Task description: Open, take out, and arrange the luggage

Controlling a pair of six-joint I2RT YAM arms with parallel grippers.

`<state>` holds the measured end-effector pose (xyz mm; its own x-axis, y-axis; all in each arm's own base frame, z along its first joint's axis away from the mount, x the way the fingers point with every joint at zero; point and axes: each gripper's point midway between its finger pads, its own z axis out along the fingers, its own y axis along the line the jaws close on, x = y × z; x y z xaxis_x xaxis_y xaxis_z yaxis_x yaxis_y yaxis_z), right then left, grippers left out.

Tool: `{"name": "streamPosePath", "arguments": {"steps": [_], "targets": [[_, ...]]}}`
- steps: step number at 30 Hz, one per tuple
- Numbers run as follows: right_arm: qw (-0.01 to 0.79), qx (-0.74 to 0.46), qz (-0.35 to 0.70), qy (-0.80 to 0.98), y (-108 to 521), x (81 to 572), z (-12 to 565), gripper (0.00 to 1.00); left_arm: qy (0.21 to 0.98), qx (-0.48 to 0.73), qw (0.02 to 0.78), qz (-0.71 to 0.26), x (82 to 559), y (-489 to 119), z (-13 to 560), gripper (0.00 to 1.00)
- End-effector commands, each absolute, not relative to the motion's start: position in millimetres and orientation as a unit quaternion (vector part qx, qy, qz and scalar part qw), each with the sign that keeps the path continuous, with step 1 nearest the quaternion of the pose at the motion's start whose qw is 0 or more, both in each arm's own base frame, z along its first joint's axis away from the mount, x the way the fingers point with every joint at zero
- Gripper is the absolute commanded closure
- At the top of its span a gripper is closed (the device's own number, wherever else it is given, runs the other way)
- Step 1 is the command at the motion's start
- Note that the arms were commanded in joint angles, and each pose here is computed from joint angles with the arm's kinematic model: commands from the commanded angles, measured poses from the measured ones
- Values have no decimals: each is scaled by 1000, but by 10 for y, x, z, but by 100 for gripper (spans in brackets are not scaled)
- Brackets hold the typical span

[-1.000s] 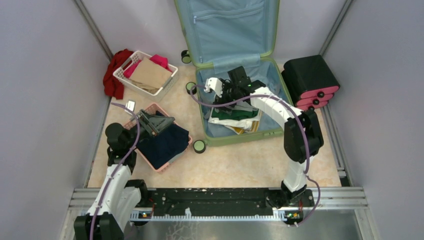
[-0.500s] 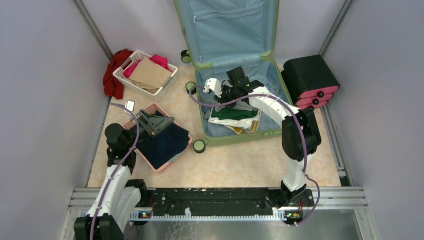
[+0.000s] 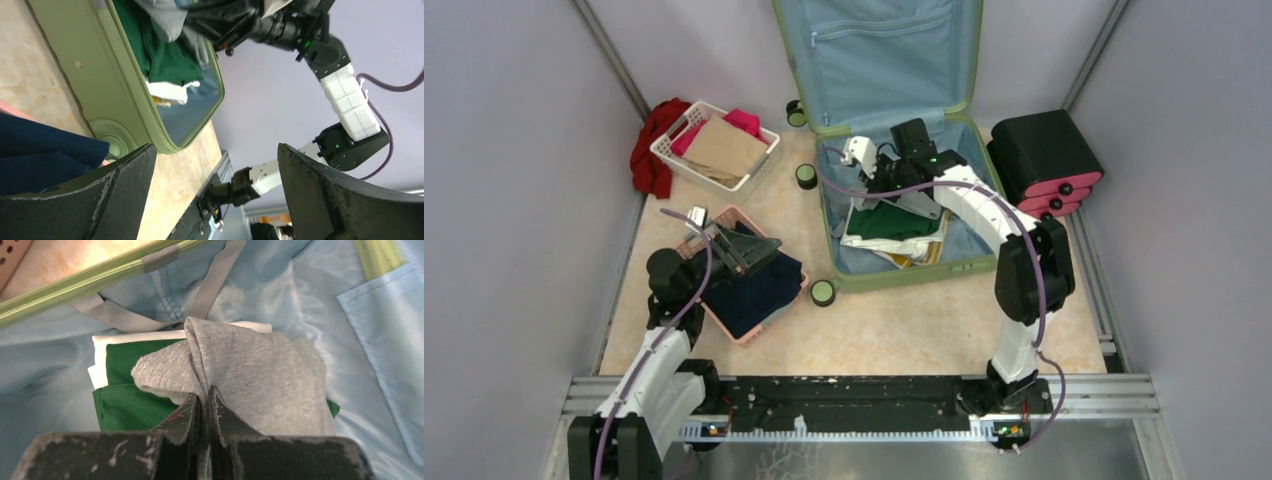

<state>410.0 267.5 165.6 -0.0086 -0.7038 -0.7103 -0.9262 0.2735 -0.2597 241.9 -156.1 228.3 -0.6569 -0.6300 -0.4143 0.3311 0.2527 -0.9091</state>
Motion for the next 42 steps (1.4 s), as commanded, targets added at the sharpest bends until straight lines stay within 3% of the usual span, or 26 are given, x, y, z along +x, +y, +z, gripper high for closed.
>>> {"name": "streamPosePath", "arguments": {"steps": [1,28,42], "targets": [[475,-568,173,650,2766,4085,2506,100,672,-95,401,-616,2452,-1719,2407,4],[561,-519,256,592,2396,3740,3376,100,624,-185,321,-688,3491,-2774,2738,4],[568,-503,270,593,2320,3723,3400,100,615,-356,256,-656,3668,-3104,2390,1]]}}
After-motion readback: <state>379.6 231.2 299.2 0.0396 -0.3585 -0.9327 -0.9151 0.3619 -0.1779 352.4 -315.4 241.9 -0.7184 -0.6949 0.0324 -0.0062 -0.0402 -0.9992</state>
